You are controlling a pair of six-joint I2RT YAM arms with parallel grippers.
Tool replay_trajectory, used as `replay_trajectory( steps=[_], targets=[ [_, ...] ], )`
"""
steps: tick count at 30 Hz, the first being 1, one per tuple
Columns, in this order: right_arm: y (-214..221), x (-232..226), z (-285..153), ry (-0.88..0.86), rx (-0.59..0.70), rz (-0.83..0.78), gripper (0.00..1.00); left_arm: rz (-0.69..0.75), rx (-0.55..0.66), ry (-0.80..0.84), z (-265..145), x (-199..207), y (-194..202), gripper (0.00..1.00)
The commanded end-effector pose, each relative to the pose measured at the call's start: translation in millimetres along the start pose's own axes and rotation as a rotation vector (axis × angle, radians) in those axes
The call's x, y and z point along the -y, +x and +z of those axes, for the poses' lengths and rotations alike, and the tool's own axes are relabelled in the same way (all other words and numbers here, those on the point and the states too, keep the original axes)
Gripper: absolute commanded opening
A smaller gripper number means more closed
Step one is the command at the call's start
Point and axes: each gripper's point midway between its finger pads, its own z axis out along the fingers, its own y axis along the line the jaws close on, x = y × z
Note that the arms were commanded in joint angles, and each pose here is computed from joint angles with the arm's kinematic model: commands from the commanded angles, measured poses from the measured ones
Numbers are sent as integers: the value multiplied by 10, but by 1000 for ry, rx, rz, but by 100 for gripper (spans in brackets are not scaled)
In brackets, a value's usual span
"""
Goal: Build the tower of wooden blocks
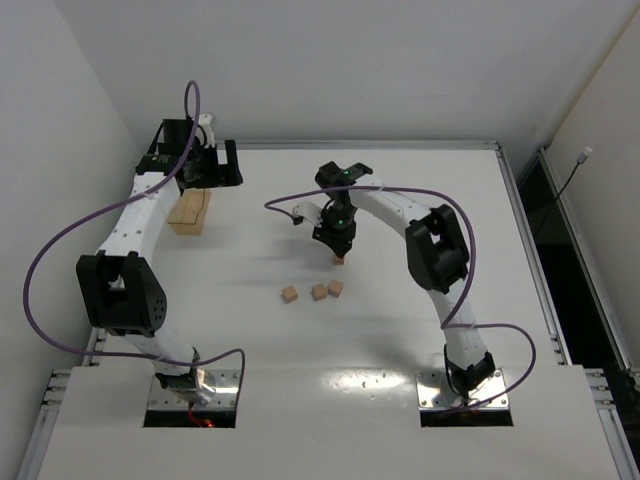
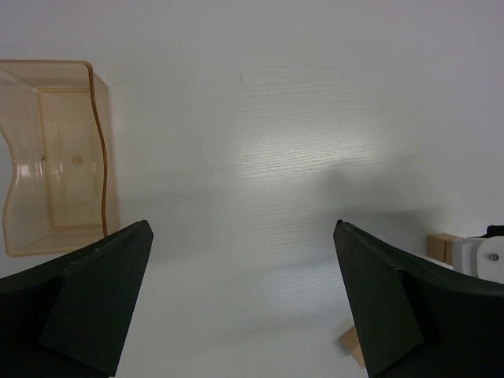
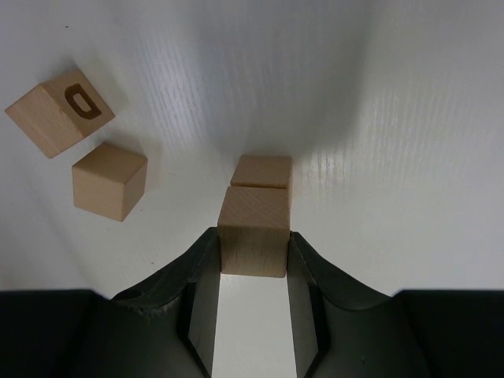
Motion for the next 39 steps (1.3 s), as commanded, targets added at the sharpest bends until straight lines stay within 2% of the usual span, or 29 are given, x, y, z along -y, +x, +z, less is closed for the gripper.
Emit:
replay_trajectory(
  steps=[1, 10, 12, 13, 15, 18, 19, 22, 26, 36, 38, 39],
  targets=[
    [-97, 8, -53, 18, 42, -4, 2, -6, 51, 13, -52, 16, -175, 100],
    [-74, -9, -33, 12, 36, -1, 7, -6, 51, 13, -52, 16, -175, 100],
    [-74, -9, -33, 11, 36, -1, 13, -6, 51, 13, -52, 16, -175, 100],
    [-69, -6, -11, 13, 37, -2, 21, -6, 51, 13, -52, 16, -175, 100],
    [-52, -27, -20, 10, 35, -1, 29, -6, 51, 13, -52, 16, -175, 100],
    [-68, -10, -19, 17, 41, -3, 31, -6, 51, 13, -52, 16, -175, 100],
    [-44, -26, 1, 10, 35, -1, 36, -6, 50, 22, -53, 32, -173, 100],
    [-18, -50, 11, 8, 33, 0, 38, -6, 50, 22, -53, 32, -173, 100],
    [-74, -81, -123, 36, 78, -15, 44, -7, 41, 21, -38, 26, -137, 100],
    [-273, -270, -865, 187, 274, -71, 58, -6, 52, 11, -115, 16, -94, 100],
    [-346, -255, -1238, 307, 348, -78, 58, -5, 51, 25, -166, 45, -54, 100],
    [-282, -291, -1254, 332, 355, -65, 58, 8, 48, 40, -183, 67, -29, 100]
  ],
)
